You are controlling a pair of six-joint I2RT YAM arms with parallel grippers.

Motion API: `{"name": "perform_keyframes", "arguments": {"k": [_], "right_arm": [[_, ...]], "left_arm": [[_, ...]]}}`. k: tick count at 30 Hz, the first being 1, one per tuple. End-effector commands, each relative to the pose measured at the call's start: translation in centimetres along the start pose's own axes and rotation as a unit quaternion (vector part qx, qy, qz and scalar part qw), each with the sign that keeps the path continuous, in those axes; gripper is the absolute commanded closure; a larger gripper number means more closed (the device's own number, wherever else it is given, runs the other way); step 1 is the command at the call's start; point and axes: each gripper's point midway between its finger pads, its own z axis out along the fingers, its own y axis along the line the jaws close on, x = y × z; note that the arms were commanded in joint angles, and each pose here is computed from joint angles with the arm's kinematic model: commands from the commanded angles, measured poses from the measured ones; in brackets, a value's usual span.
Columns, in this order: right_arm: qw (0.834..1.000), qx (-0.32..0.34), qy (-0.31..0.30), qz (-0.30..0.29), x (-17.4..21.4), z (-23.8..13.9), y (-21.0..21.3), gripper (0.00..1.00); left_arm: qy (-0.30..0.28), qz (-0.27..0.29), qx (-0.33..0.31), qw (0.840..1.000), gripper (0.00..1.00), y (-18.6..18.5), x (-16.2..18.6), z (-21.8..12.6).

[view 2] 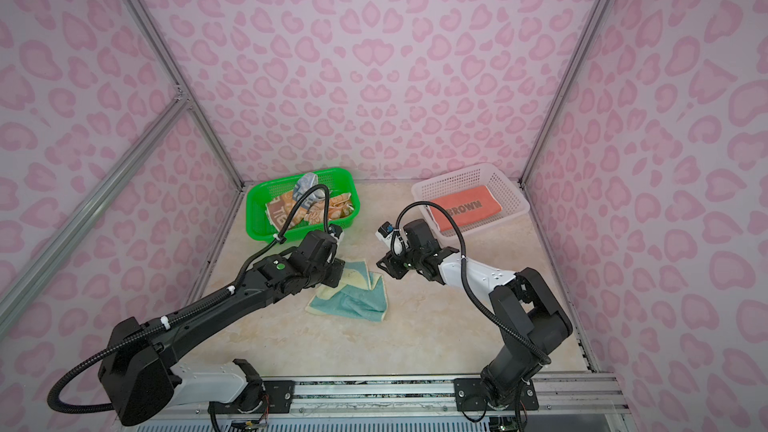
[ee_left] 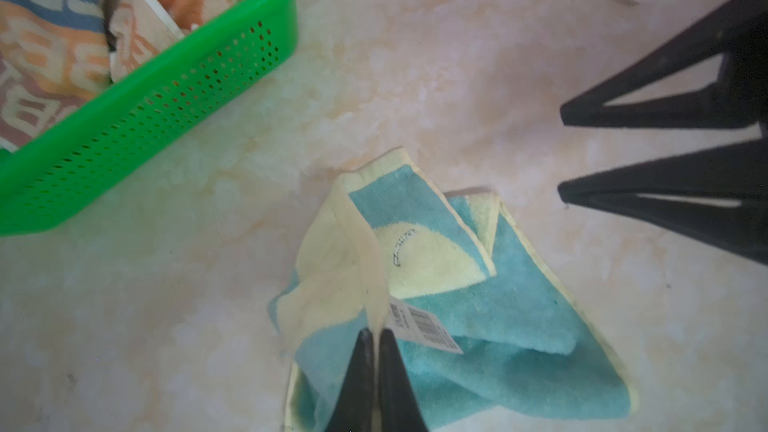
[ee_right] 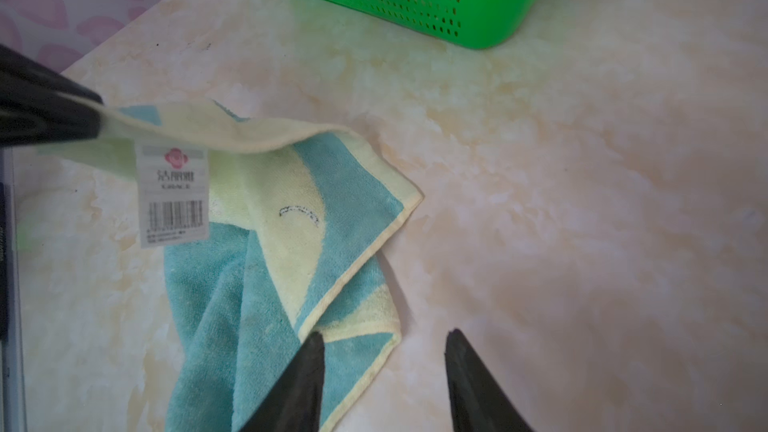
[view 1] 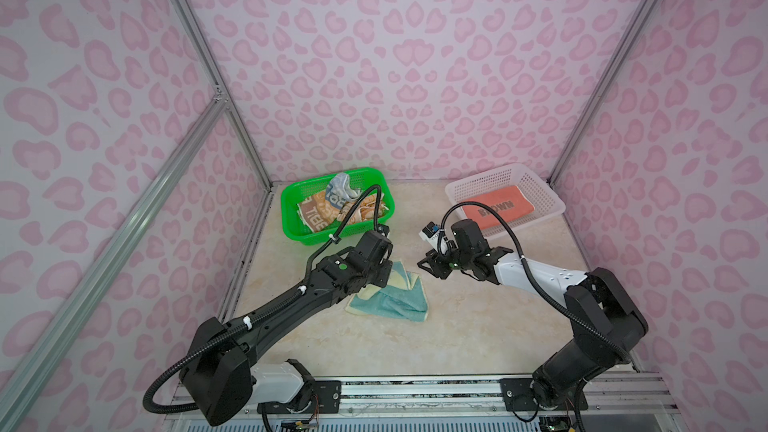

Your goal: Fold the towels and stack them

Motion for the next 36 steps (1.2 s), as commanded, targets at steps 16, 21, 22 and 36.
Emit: {"name": "perform_keyframes", "arguments": {"k": [16,21,22,36], "right_arm": [[0.959,-0.097,-0.042,-0.265,-3.5,1.5,1.0,0.49],[0.929,-0.099,-0.083,-0.348,-3.7,0.7,2.2,0.48],[0.924,-0.102,-0.085,-0.357,-3.7,0.7,2.3,0.48],[0.907,-0.176,-0.018,-0.382,-0.6,3.6,4.1,0.49]], "left_arm": [[-0.12,0.073,0.068,0.988,0.98,-3.2,-0.6,-5.2],[-0.121,0.097,0.089,0.984,0.98,-3.7,-0.9,-6.9],[-0.117,0.102,0.095,0.983,0.98,-3.9,-0.8,-6.9],[-0.16,0.11,0.106,0.975,0.98,-4.1,-2.7,-9.7]]}}
